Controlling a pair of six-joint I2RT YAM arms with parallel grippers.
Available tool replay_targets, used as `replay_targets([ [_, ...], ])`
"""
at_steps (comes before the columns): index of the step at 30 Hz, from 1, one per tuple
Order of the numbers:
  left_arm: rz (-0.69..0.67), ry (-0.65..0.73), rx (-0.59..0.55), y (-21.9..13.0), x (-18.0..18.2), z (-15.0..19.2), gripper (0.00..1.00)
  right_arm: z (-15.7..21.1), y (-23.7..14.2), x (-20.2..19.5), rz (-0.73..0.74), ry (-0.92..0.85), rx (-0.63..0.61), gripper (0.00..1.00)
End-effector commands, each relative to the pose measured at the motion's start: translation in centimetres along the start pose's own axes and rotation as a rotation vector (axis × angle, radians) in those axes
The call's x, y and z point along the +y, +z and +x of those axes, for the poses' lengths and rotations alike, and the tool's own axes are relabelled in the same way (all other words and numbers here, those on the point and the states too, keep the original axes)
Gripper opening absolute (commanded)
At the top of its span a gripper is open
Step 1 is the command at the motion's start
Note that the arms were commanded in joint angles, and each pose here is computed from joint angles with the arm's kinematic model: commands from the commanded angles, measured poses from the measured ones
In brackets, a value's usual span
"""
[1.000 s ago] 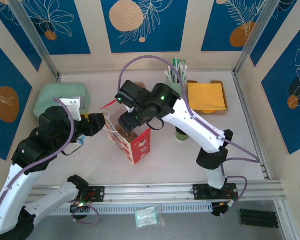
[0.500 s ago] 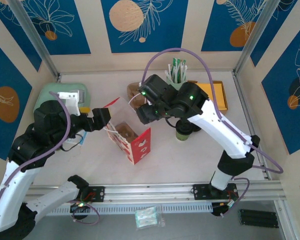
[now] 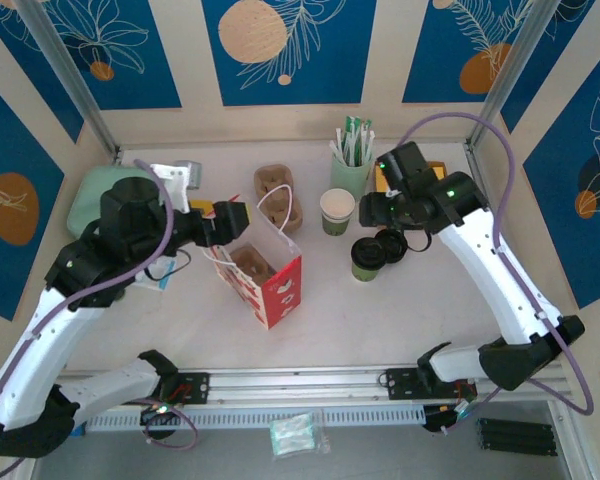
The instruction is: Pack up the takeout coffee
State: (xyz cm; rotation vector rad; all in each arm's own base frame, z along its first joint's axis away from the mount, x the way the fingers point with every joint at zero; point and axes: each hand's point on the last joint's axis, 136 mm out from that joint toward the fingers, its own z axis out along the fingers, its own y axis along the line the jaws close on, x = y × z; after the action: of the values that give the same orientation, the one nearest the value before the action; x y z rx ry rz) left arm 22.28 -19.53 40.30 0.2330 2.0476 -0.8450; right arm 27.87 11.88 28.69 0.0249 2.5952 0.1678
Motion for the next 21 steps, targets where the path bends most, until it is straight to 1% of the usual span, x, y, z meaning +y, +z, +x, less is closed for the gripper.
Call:
replay_targets([
  [1,0.061,0.040,-0.047,0.0,-2.6,-1.7,0.99,0.7,1.1,0.7,-0.120,0.056,0.057,0.68],
  [4,0.071,0.091,-0.020,1.4,-4.2,-1.3,0.99,1.5,2.9,0.1,-0.116,0.067,0.120,0.68],
  [9,0.111,0.154,0.026,3.5,-7.1,-0.5,0.99,3.0,6.2,-0.9,-0.051,0.051,0.222,0.68],
  [13,0.123,0.209,0.060,4.9,-9.0,0.5,0.99,4.0,8.2,-1.6,-0.002,0.032,0.271,0.69],
  [20,0.115,0.270,0.099,6.9,-10.7,2.1,0.99,5.1,10.4,-1.6,0.026,-0.019,0.347,0.71],
  [21,0.117,0.275,0.106,7.1,-10.9,2.3,1.00,5.3,10.7,-1.6,0.033,-0.032,0.356,0.84],
])
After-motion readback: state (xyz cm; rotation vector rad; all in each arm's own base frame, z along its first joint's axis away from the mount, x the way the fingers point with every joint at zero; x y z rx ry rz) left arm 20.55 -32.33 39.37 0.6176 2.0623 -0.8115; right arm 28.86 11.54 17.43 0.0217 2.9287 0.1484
